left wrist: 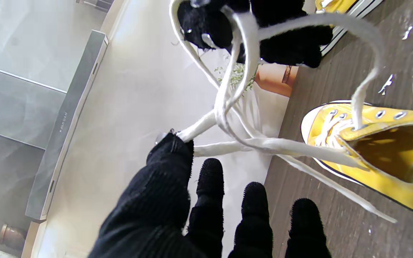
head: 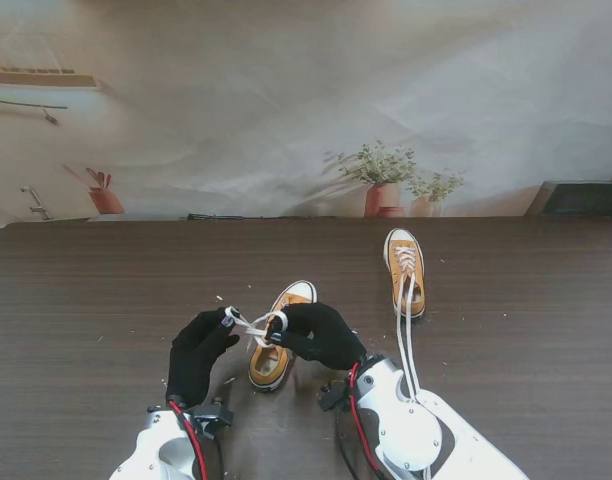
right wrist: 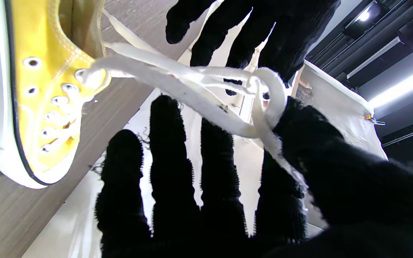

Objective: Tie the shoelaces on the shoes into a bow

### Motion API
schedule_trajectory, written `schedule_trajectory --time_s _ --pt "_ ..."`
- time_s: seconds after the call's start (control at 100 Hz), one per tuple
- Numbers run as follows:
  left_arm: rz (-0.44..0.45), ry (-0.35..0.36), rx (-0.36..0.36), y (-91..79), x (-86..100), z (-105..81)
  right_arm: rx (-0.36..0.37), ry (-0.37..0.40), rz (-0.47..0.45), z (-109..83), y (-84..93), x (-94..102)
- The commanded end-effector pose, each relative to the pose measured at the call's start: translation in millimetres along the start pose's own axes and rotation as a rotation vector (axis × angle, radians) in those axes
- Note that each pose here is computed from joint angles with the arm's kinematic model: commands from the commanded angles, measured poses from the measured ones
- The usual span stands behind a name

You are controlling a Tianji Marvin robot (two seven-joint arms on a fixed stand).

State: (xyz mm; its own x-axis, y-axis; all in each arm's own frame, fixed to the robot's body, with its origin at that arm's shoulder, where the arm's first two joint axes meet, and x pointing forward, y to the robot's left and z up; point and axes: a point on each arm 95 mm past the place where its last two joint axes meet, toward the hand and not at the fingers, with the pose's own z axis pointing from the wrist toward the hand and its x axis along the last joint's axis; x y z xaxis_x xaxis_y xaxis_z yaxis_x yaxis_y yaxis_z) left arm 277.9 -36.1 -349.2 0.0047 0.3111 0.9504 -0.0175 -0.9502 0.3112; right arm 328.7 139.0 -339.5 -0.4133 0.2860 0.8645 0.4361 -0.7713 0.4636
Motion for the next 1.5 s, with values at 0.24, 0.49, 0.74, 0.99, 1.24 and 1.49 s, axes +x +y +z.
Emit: schedule_trajectory --time_s 0.24,0.49,0.74,0.99,1.24,1.49 --pt "-0.011 0.006 -0.025 1.4 3.1 -2.6 0.006 -0.005 0.034 -1.9 -2.3 2.1" --pt "-0.044 -0.009 -0.026 0.3 4.9 -2.2 -0.015 -0.008 0.061 -3.8 -2.5 3.7" --pt "-0.078 -0.020 -0.050 0.6 7.2 -2.5 -0.033 -0.029 0.114 -5.7 -1.0 3.8" --pt "-0.051 0.003 -0.058 2.5 10.2 -1.0 -0.033 -0.041 0.160 -7.3 1.3 5.2" --pt "0.031 0.041 -0.061 2.6 12.6 0.1 -0.023 -0.028 0.155 -7.5 2.3 7.8" --pt "0.042 0.041 -0.050 3.0 11.8 0.2 -0.013 -0.027 0.157 -7.9 -0.6 7.4"
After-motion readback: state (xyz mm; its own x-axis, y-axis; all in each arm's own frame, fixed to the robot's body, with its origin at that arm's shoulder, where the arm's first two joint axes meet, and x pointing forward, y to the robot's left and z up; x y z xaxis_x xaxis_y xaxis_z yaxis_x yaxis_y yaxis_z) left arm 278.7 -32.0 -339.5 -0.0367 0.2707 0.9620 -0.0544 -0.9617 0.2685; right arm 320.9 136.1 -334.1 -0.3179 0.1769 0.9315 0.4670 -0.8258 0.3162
